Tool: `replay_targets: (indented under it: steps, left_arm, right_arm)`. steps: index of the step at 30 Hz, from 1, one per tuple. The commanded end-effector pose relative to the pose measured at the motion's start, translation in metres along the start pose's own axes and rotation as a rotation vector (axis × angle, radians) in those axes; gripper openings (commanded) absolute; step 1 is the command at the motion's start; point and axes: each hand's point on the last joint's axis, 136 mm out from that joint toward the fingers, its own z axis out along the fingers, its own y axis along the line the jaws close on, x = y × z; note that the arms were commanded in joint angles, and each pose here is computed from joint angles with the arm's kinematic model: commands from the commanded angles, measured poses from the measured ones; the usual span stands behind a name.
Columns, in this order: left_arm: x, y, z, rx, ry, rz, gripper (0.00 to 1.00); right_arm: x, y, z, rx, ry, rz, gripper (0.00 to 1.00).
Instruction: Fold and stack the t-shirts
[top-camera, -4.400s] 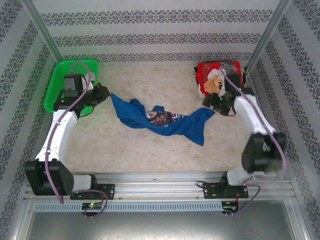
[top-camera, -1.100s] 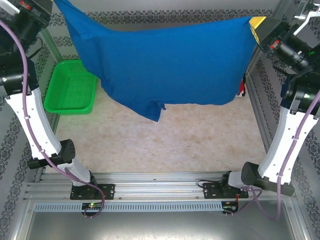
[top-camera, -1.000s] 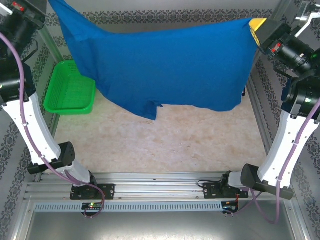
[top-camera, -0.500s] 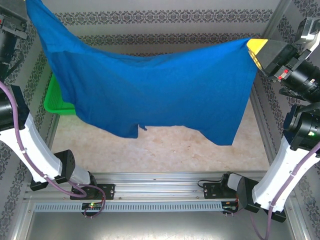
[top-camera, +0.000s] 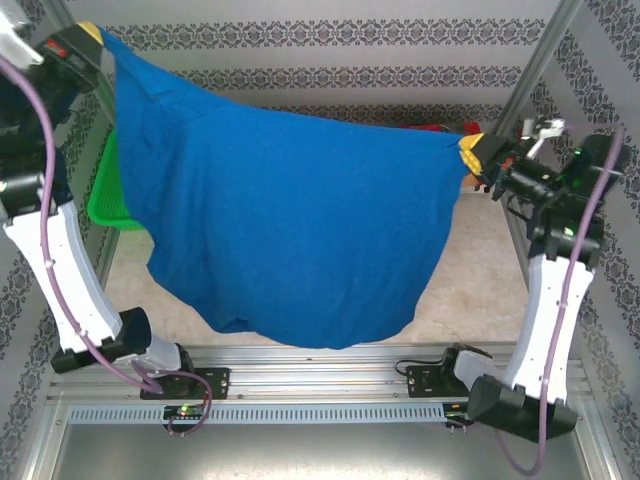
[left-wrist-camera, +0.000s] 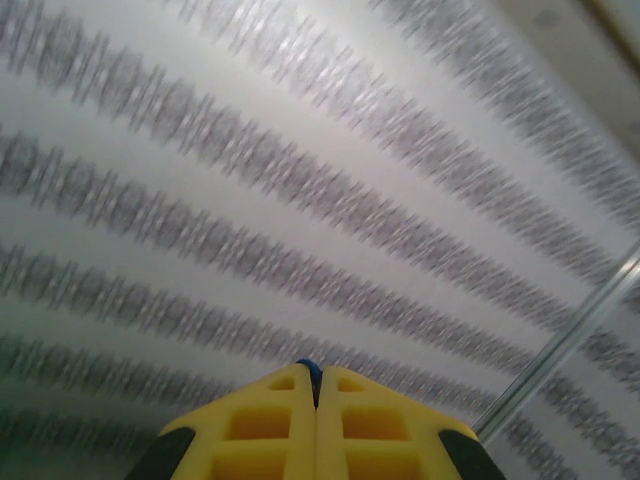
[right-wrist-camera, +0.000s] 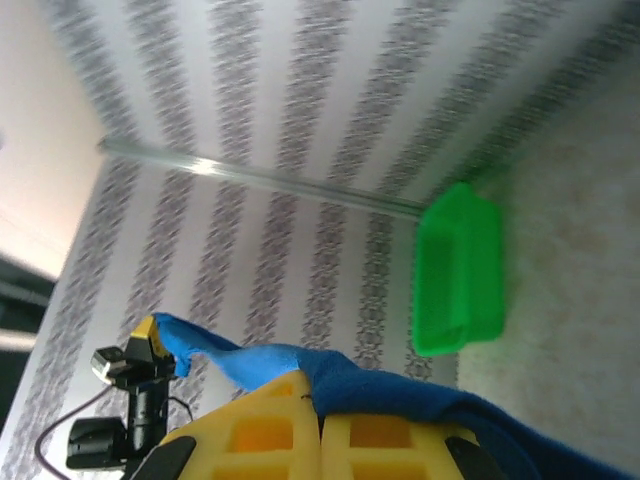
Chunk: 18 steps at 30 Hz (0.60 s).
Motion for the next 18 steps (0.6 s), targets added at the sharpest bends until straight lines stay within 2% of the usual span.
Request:
replay_targets:
  steps: [1,7,10,14,18]
  left_arm:
    - [0.065,0.066,0.045,-0.085,0.165,-0.019,0.00]
    - [0.163,0.156,0.079,-0.193,0.294,-0.122,0.00]
    - [0.206,0.187,0.097,-0.216,0.361,-0.138,0.00]
    - [0.250,0.207,0.125,-0.210,0.451,-0.128,0.00]
    - [0.277,0.218,0.146,-0.225,0.523,-0.074,0.00]
  right_arm:
    - [-0.014,-0.062,0.013,0.123,-0.021,-0.025,0.00]
    - [-0.042,-0.176,0.037,0.355,-0.005,0.037,0.00]
    - [-0.054,-0.222,0.047,0.484,0.041,0.022,0.00]
    - [-0.074,-0.268,0.060,0.605,0.087,0.003,0.00]
    - [-0.101,-0.293,0.068,0.689,0.087,-0.034,0.00]
